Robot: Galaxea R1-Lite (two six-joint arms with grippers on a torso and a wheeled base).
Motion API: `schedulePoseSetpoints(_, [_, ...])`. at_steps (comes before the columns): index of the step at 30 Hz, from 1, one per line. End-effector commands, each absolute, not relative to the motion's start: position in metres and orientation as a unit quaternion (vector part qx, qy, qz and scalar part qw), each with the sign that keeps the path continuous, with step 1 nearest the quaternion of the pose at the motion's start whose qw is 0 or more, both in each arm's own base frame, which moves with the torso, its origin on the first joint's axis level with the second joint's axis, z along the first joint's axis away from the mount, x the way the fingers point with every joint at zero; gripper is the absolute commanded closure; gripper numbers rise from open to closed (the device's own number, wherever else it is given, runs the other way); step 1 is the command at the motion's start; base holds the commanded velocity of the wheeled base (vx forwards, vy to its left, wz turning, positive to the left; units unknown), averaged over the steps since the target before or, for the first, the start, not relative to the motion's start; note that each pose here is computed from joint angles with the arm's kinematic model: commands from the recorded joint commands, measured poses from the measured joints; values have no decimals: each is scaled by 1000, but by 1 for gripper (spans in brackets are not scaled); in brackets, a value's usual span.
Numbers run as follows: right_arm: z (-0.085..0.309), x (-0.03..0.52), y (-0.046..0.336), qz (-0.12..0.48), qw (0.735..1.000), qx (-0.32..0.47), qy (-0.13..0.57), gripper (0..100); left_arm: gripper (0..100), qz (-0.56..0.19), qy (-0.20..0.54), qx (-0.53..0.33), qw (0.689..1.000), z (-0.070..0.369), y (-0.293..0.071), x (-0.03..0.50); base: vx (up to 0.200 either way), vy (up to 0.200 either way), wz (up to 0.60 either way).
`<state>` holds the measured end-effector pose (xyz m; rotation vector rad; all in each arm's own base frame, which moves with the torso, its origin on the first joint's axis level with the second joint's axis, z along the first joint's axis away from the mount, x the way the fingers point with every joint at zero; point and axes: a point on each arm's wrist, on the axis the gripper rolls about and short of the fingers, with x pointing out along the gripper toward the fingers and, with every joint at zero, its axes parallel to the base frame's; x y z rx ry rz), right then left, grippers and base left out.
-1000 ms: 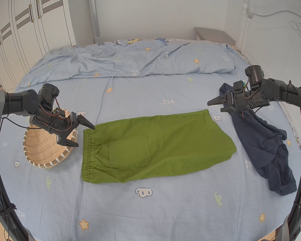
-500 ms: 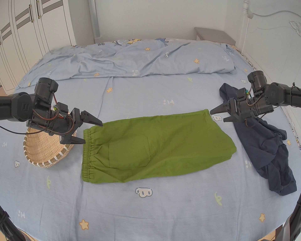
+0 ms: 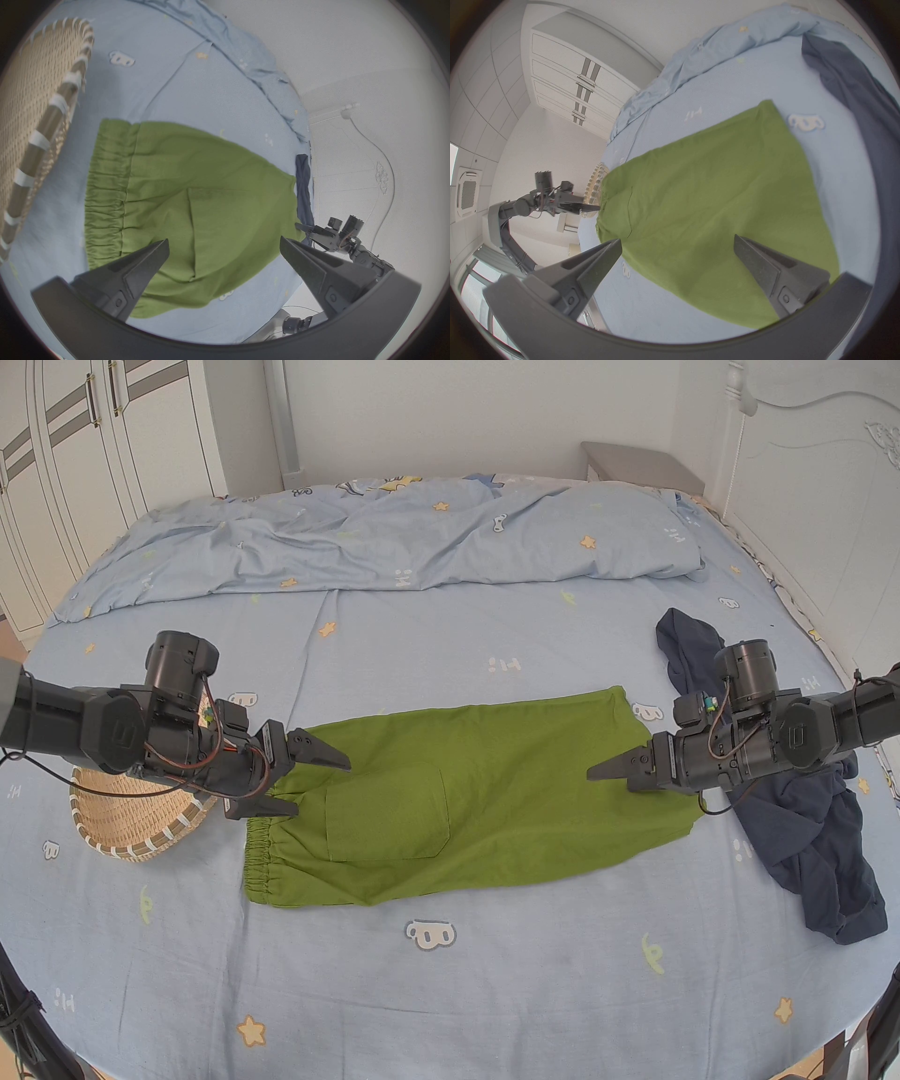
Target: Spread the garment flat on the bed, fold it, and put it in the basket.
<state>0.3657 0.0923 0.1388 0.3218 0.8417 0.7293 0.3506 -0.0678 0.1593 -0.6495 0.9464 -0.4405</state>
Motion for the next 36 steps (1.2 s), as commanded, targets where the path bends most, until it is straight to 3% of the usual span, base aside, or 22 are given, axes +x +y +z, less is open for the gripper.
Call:
schedulePoseSetpoints(1, [130, 359, 106, 360, 822, 149, 415, 0, 0, -190, 479, -309, 800, 126, -69, 362, 0, 0, 0])
schedulePoseSetpoints(7, [107, 367, 103, 345, 815, 153, 440, 0, 0, -185, 477, -312, 801, 120, -65, 367, 0, 0, 0])
schedulePoseSetpoints(20, [82, 393, 45, 274, 827, 195, 450, 0, 0, -172, 467, -318, 807, 114, -53, 374, 0, 0, 0])
schedulePoseSetpoints(31, [89, 392, 36, 267, 833, 200, 441, 0, 0, -171, 457, -321, 812, 127, -48, 364, 0, 0, 0])
schedulePoseSetpoints(36, [125, 381, 30, 270, 852, 200, 403, 0, 0, -176, 444, -323, 817, 147, -42, 337, 0, 0, 0])
